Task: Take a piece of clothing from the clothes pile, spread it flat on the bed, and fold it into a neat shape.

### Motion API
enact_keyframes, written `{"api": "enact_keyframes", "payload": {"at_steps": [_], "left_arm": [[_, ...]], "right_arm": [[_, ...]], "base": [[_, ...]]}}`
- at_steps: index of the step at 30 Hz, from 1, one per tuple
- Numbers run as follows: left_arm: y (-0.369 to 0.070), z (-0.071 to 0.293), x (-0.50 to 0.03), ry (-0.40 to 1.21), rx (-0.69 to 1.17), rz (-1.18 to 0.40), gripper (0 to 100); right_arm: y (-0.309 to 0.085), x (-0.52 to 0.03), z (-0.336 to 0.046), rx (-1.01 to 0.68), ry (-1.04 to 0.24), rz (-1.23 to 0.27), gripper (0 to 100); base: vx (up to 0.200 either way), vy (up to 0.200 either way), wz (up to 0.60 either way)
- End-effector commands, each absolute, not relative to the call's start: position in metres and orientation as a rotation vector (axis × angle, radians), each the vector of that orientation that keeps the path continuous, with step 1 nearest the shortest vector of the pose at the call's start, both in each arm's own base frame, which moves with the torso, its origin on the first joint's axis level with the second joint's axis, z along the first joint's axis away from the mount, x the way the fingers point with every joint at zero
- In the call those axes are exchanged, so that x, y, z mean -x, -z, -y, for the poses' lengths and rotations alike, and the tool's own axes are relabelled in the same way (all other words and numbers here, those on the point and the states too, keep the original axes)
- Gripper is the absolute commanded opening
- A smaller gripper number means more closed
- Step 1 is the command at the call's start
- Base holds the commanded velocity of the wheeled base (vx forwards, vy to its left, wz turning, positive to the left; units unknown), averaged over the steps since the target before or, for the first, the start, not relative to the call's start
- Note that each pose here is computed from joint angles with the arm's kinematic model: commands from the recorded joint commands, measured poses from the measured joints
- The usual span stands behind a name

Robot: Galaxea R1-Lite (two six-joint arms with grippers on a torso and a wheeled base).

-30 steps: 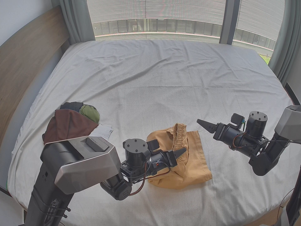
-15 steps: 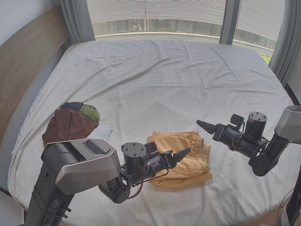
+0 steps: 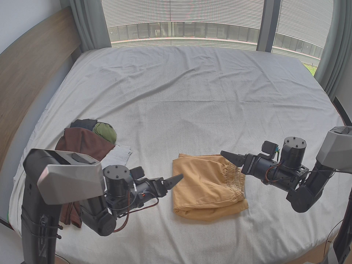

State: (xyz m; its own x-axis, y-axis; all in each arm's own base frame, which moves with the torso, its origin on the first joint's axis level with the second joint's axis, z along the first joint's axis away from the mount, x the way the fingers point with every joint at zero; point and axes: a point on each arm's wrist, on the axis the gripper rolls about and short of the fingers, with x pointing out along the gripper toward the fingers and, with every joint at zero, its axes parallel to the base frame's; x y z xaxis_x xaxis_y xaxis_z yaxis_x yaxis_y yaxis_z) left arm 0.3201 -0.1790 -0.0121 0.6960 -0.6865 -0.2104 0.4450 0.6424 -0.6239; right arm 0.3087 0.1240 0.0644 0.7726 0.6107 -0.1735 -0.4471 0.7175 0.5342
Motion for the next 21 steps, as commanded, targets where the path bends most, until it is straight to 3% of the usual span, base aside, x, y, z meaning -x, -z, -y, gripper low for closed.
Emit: {"api": "enact_keyframes", "payload": {"at_steps": [1, 10, 21], "left_arm": [[-0.016, 0.142, -0.308, 0.624, 0.582, -0.436, 100], [-0.030, 0.097, -0.297, 0.554, 0.524, -0.408, 100], [-0.022, 0.082, -0.286, 0.561, 0.452, -0.449, 100]], "right_arm": [[-0.057, -0.302, -0.132, -0.485, -0.621, -0.394, 100], [-0.041, -0.298, -0.132, -0.476, -0.603, -0.461, 100], [-0.020, -0.295, -0.121, -0.442, -0.558, -0.533, 100]], "base": [[0.000, 0.000, 0.00], [0.000, 0.000, 0.00], [0.000, 0.000, 0.00]]}}
